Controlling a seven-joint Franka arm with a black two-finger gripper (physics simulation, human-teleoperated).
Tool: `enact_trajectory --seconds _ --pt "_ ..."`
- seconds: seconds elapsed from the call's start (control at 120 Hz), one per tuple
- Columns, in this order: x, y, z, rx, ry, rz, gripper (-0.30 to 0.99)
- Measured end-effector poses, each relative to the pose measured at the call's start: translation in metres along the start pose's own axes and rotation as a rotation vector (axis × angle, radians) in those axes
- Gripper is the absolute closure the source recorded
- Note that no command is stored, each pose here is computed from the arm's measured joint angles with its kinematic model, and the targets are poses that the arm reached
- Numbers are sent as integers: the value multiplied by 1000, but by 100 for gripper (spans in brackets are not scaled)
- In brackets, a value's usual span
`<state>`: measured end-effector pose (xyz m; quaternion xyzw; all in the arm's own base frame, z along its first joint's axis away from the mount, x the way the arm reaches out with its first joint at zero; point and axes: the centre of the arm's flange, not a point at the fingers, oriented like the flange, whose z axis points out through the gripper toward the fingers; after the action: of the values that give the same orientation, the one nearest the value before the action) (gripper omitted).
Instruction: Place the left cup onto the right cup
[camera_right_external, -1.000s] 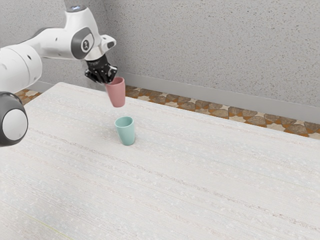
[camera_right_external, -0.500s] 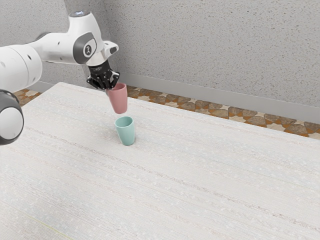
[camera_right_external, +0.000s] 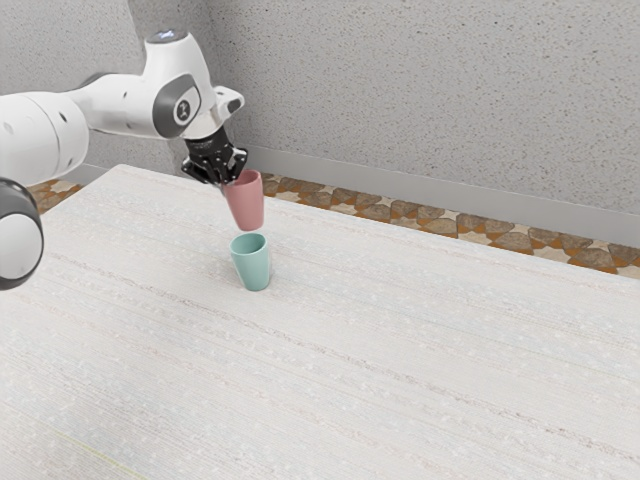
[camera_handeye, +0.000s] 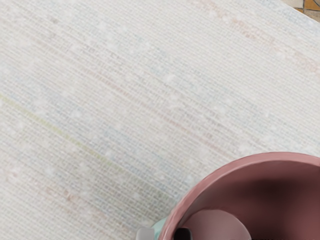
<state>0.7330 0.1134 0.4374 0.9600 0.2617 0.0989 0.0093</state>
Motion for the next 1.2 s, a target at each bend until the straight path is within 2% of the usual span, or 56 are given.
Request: enact_trajectory --seconds 0.433,1.2 --pt "-9 2 -9 -9 35 -30 79" --pt "-31 -4 1 3 1 -94 79"
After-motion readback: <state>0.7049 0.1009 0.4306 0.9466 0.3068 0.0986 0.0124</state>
